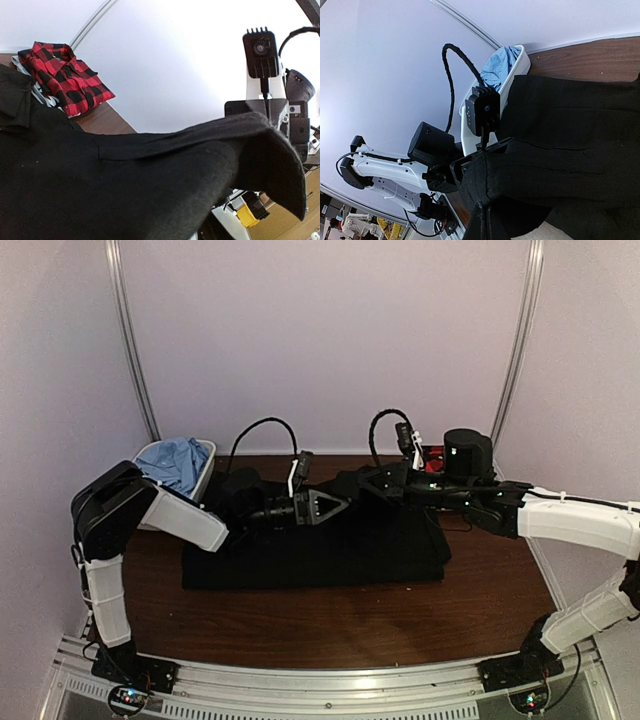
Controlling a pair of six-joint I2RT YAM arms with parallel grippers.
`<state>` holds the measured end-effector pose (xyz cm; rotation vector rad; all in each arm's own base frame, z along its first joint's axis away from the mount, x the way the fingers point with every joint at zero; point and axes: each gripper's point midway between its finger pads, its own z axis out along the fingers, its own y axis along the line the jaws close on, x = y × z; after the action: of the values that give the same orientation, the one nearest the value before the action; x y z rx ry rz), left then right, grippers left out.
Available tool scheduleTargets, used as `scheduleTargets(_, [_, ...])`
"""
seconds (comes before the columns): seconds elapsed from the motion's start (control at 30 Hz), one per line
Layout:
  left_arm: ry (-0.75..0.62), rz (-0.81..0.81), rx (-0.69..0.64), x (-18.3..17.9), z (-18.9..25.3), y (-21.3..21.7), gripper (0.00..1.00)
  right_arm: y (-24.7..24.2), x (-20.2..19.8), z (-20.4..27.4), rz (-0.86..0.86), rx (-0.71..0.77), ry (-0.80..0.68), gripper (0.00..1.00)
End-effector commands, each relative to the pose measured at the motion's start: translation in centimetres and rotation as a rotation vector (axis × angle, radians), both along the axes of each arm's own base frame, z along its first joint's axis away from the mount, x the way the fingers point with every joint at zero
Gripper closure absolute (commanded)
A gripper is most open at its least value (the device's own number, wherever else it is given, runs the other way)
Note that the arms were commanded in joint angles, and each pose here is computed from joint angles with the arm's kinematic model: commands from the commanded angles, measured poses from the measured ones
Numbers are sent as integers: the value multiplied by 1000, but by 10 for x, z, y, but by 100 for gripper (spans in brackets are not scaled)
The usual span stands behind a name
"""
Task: Fold and stack the long sleeve shirts
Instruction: Fold the flattened shirt at the center of the board.
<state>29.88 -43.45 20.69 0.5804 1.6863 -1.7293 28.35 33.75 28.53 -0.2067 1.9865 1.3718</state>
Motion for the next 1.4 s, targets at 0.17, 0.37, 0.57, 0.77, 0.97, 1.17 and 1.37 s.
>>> scheduleTargets(0.17, [-51, -46, -66, -18, 21, 8, 96, -10, 1, -4, -45, -53, -42, 100])
scheduleTargets(0.37, [-48, -55, 116, -21, 10, 19, 100, -26, -2, -36, -90, -142, -21, 100])
scheduleTargets(0.57, [-12, -48, 481, -15, -21, 46, 100, -44, -19, -72, -97, -200, 34, 88])
scheduleTargets(0.77, [84, -119, 638, -22, -37, 77, 100, -67, -26, -92, -159, -266, 54, 73])
scheduleTargets(0.97, [130, -110, 746, -34, -57, 111, 100, -75, -23, -104, -193, -328, 60, 72])
scheduleTargets(1.17, [210, -77, 811, -44, -84, 146, 100, -67, -19, -124, -165, -363, 88, 72])
scheduleTargets(1.37, [226, -9, 830, -41, -94, 172, 97, -63, -18, -140, -149, -379, 116, 73])
